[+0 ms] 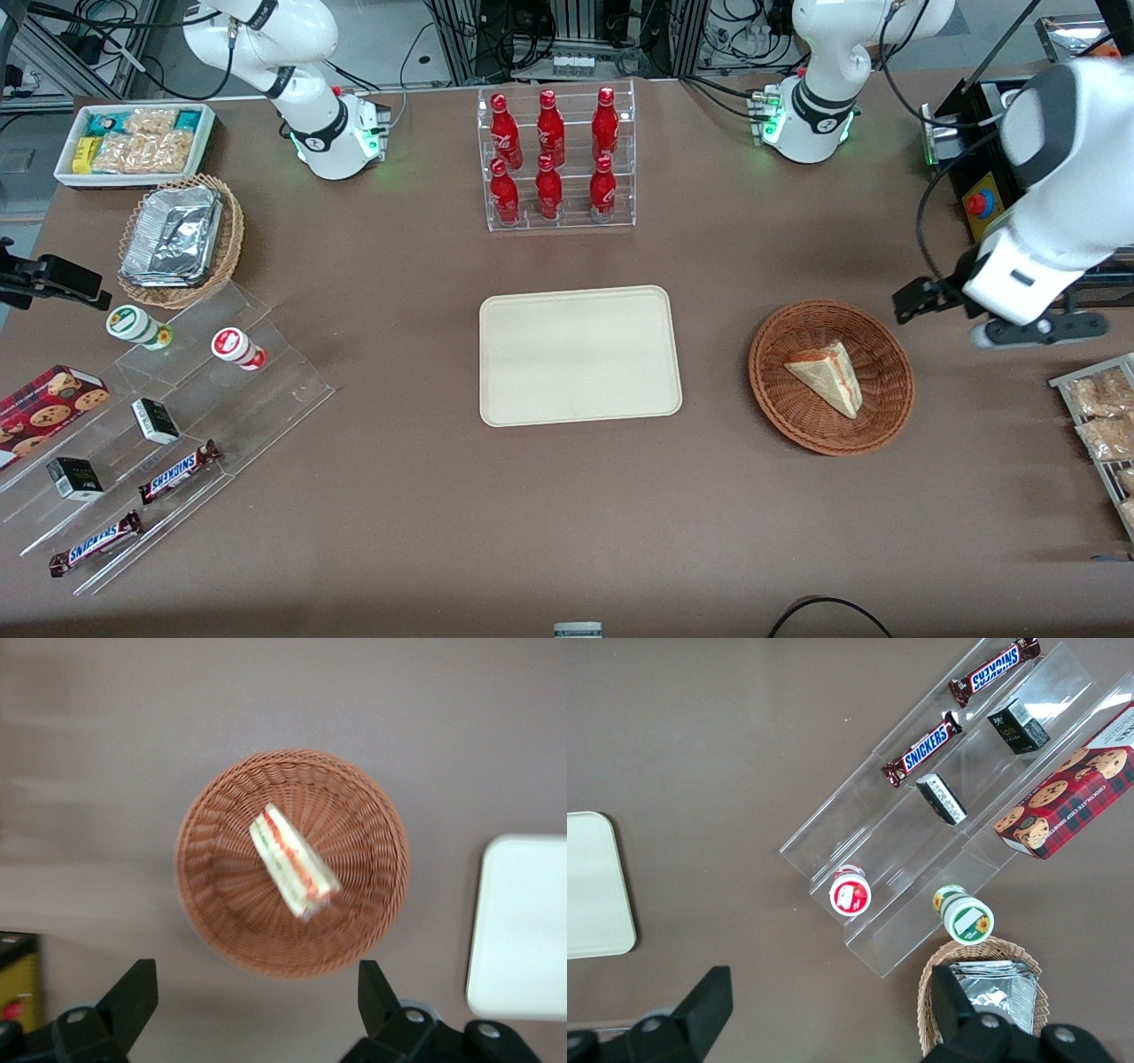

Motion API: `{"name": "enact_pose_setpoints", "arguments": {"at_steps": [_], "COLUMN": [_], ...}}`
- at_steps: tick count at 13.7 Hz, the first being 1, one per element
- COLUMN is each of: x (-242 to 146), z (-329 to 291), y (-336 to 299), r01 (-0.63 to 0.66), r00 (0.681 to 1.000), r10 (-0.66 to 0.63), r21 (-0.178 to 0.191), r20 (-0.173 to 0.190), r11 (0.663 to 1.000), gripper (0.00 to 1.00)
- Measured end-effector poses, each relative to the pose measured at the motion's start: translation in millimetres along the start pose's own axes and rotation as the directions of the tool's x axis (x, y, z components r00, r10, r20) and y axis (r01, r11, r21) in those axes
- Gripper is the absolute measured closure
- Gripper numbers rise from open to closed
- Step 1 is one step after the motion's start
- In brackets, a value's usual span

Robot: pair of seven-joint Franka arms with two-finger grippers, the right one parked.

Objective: Place sandwich from basket to tray
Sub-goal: 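Lower the open left gripper over the sandwich in the wicker basket, then close the left gripper on the wrapped triangular sandwich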

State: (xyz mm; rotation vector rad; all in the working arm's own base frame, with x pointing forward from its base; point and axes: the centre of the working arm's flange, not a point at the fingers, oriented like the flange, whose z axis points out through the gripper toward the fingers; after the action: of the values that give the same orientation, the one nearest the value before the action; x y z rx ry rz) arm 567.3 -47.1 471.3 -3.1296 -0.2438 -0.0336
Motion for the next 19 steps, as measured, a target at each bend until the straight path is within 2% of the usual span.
{"name": "enact_pose_setpoints", "arguments": {"at_steps": [2,4,6,8,16,17,18,19], "x": [-12,-27,-36,-39,-45,-45,-44,-41], "z": [52,87,108,125,216,221,223,222], "y": [14,22,26,25,23,23,22,22], "r01": [0.169,0.326,0.426,0.467,0.499,0.508,0.521,0.533], "r00": [0.984,0.94,0.899,0.881,0.866,0.861,0.853,0.845], "r10": [-0.17,-0.33,-0.431,-0.471,-0.5,-0.508,-0.522,-0.534], "r21": [-0.026,-0.064,-0.074,-0.065,-0.044,-0.043,-0.044,-0.048], "r20": [-0.049,-0.081,-0.071,-0.053,-0.01,-0.008,-0.007,-0.01], "r11": [0.985,0.943,0.902,0.882,0.866,0.86,0.852,0.845], "gripper": [0.0,0.0,0.0,0.0,0.0,0.07,0.07,0.15]}}
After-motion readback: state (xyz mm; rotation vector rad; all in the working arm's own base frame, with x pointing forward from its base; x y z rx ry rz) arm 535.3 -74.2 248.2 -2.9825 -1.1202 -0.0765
